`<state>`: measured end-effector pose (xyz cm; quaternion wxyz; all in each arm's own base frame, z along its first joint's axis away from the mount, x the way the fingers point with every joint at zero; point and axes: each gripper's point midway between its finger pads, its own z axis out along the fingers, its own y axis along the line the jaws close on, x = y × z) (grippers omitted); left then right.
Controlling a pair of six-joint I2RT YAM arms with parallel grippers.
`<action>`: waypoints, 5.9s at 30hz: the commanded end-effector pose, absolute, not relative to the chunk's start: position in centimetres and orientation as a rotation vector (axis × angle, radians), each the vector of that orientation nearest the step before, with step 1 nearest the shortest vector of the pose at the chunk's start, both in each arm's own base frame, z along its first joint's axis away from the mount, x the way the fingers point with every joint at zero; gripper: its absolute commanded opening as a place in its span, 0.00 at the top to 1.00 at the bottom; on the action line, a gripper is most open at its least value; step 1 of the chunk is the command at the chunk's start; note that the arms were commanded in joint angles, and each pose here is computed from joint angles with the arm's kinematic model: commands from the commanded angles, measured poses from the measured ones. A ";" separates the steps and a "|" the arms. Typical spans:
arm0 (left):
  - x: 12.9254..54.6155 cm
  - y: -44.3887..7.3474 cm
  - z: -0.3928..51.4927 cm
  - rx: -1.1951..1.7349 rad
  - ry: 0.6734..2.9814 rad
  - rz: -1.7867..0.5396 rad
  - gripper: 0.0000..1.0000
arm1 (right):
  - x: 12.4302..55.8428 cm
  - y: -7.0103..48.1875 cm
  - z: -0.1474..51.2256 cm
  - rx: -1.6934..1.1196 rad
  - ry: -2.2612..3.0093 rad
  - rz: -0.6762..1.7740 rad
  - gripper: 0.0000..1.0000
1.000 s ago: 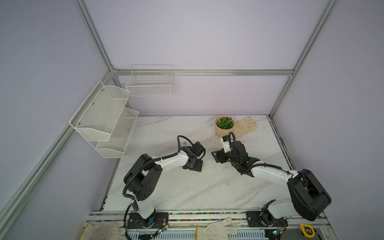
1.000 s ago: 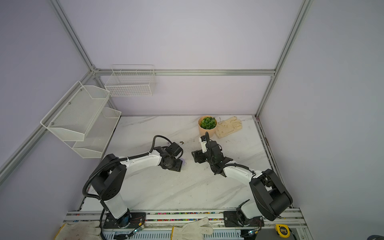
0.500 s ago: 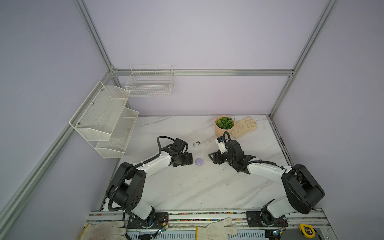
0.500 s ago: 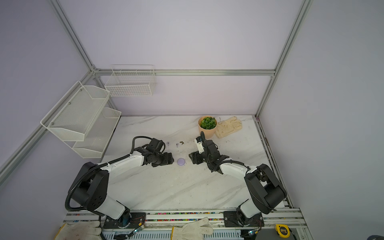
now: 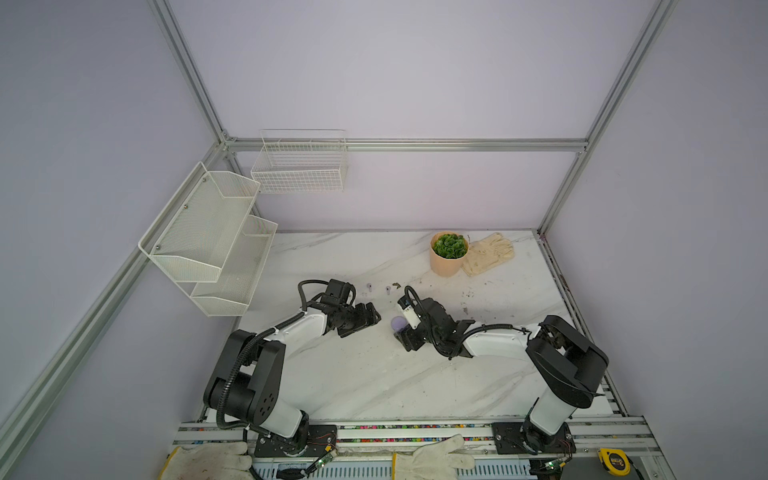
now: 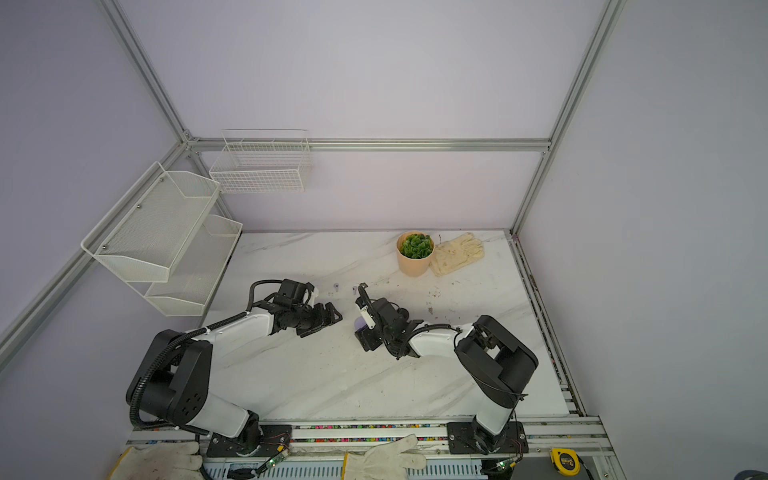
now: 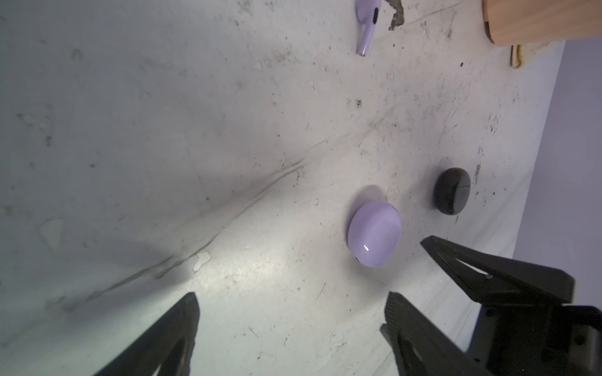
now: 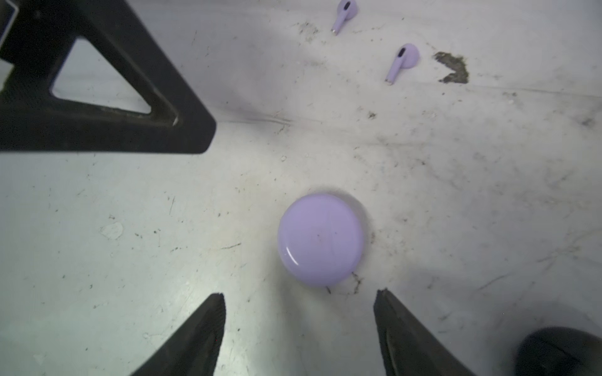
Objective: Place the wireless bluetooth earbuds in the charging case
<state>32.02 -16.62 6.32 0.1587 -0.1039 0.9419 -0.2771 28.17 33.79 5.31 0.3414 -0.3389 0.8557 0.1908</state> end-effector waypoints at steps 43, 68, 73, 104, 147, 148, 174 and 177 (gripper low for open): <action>32.2 -18.0 5.9 -0.311 2.653 -1.004 0.09 | 31.0 34.5 3.3 -0.843 2.182 0.360 0.48; 30.5 -21.1 10.0 -0.172 2.465 -1.421 0.23 | 29.7 34.0 9.4 -0.846 1.883 0.468 0.60; 30.6 -22.4 11.1 -0.106 2.394 -1.515 0.28 | 28.9 33.8 10.7 -0.845 1.848 0.513 0.61; 30.3 -26.5 12.9 0.134 2.258 -1.634 0.67 | 28.4 33.7 13.0 -0.842 1.810 0.548 0.62; 31.3 -27.8 17.9 0.326 2.020 -1.560 0.99 | 26.3 27.5 25.2 -0.630 1.881 0.732 0.25; 31.2 -28.0 18.3 0.342 2.007 -1.554 0.99 | 26.4 27.3 25.3 -0.628 1.881 0.739 0.25; 32.3 -27.5 20.0 0.370 1.990 -1.259 1.00 | 27.1 25.9 25.8 -0.627 1.825 0.714 0.29; 32.4 -27.0 21.6 0.366 1.935 -1.162 1.00 | 27.0 25.4 26.4 -0.615 1.809 0.698 0.30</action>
